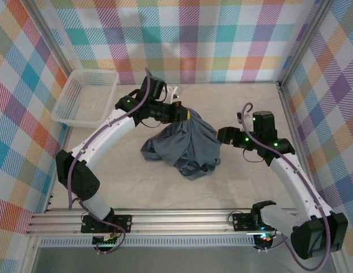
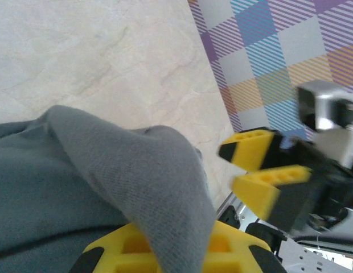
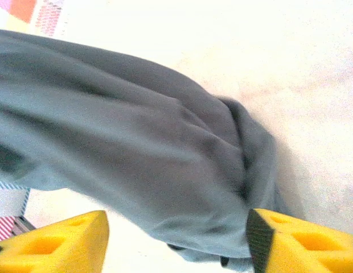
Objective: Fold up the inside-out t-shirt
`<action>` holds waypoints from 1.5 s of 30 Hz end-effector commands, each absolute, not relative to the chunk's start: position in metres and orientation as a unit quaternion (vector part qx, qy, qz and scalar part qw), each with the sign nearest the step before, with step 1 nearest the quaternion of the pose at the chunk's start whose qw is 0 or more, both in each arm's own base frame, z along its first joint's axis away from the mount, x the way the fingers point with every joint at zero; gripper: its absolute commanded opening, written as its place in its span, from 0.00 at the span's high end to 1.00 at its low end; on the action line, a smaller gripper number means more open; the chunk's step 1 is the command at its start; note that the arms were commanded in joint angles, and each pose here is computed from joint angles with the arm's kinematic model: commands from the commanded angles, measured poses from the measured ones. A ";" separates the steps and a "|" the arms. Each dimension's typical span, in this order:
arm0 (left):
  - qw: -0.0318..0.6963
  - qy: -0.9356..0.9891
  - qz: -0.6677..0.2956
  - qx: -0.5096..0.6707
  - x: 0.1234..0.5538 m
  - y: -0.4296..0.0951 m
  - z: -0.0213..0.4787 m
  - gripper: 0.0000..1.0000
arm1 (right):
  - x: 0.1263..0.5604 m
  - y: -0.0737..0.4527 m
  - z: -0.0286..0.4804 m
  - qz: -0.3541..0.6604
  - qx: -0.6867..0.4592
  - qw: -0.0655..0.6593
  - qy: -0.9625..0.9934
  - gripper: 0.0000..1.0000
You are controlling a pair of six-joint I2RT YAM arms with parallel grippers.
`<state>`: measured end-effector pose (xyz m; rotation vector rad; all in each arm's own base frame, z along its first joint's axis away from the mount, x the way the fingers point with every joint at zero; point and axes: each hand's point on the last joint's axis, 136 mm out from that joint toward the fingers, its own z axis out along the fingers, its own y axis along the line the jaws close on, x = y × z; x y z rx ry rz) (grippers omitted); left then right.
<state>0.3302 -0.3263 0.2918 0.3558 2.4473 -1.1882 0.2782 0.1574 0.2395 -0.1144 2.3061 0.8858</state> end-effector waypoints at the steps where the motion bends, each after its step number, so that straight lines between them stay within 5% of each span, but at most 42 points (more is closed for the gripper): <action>1: 0.216 0.867 -0.431 0.127 0.336 -0.336 0.308 1.00 | 0.279 0.192 0.285 0.331 -0.154 0.392 0.845 0.31; 6: 0.221 0.851 -0.447 0.165 0.324 -0.357 0.323 1.00 | 0.291 0.236 0.276 0.384 -0.180 0.379 0.822 0.24; 9: 0.219 0.847 -0.451 0.178 0.319 -0.362 0.323 1.00 | 0.303 0.240 0.233 0.372 -0.164 0.342 0.847 0.30; 15: 0.296 0.836 -0.404 0.225 0.311 -0.337 0.328 0.45 | 0.280 0.199 0.148 0.280 -0.089 0.268 0.917 0.99; 16: 0.310 0.838 -0.387 0.229 0.311 -0.330 0.324 0.38 | 0.272 0.181 0.127 0.251 -0.050 0.258 0.932 1.00; 19: 0.336 0.862 -0.308 0.222 0.321 -0.305 0.302 0.28 | 0.240 0.137 0.084 0.192 0.063 0.235 0.951 0.98; 25: 0.247 0.924 -0.160 0.245 0.328 -0.276 0.212 0.21 | 0.220 0.132 0.107 0.253 0.078 0.293 0.919 0.50; 32: 0.178 0.943 -0.170 0.224 0.351 -0.308 0.153 0.19 | 0.249 0.167 0.152 0.259 -0.019 0.266 0.928 0.35; 37: 0.179 0.942 -0.194 0.209 0.378 -0.337 0.138 0.19 | 0.290 0.172 0.124 0.196 -0.012 0.233 0.952 0.26; 39: 0.171 0.935 -0.222 0.216 0.380 -0.350 0.134 0.27 | 0.303 0.173 0.109 0.175 -0.007 0.225 0.959 0.26; 41: 0.159 0.919 -0.276 0.233 0.373 -0.369 0.134 0.38 | 0.314 0.173 0.098 0.160 -0.006 0.223 0.962 0.35; 45: 0.132 0.924 -0.284 0.221 0.371 -0.371 0.120 0.77 | 0.320 0.184 0.094 0.175 -0.021 0.210 0.962 0.85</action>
